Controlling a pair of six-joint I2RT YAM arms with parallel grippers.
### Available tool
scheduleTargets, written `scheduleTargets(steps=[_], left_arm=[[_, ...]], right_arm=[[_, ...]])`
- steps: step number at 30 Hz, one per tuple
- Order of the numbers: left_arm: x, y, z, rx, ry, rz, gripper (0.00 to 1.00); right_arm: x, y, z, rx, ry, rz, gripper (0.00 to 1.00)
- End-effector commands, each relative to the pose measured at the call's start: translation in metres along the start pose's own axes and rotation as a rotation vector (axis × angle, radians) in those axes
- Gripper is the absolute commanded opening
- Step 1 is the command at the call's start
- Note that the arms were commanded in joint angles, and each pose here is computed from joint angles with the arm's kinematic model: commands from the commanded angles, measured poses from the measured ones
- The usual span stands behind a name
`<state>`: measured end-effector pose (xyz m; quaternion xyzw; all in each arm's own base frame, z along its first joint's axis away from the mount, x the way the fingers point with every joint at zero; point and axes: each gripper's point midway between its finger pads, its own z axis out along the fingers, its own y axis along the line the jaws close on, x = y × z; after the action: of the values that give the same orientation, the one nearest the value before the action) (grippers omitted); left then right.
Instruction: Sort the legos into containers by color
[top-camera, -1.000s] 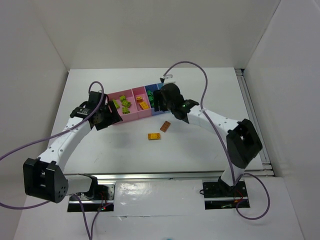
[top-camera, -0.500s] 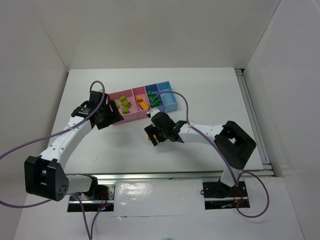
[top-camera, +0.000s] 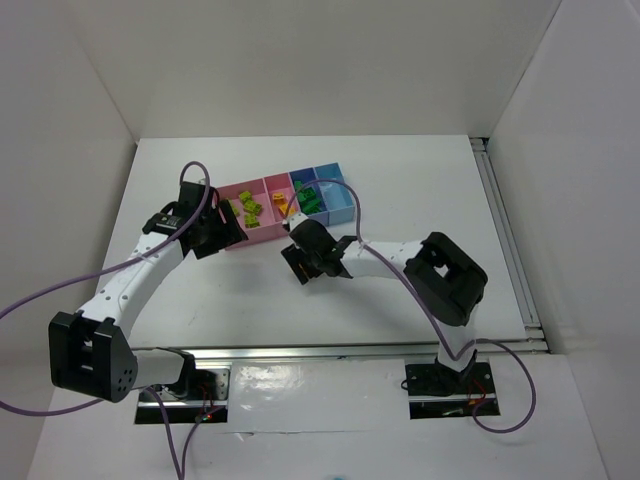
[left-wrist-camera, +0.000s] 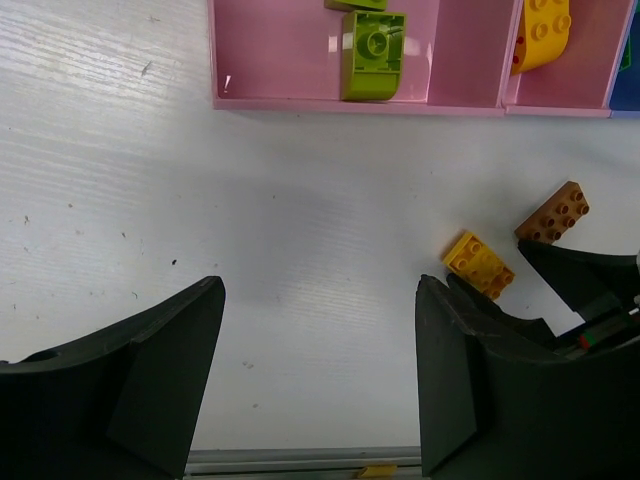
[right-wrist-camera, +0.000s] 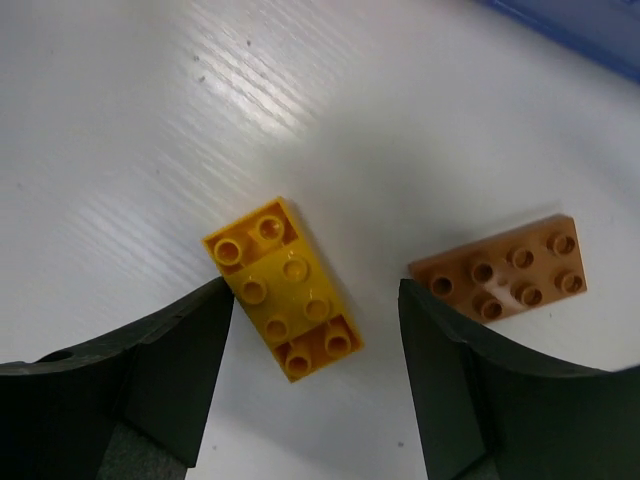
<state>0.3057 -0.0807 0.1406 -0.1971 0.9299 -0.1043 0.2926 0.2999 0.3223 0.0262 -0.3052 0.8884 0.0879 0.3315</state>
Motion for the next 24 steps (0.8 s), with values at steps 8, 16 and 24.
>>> scheduleTargets(steps=[8,16,24], left_arm=[[0.003,-0.003,-0.002,0.021,-0.001,0.002,0.80],[0.000,0.002,0.004,-0.012,-0.012,0.002,0.80],[0.002,0.025,0.001,-0.093,-0.010,-0.039,0.80]], right_arm=[[-0.029,0.006,0.009,0.015,-0.057,0.031,0.28],[-0.095,-0.013,-0.058,0.091,-0.182,0.101,0.17],[-0.187,-0.047,-0.047,0.190,-0.308,0.151,0.18]])
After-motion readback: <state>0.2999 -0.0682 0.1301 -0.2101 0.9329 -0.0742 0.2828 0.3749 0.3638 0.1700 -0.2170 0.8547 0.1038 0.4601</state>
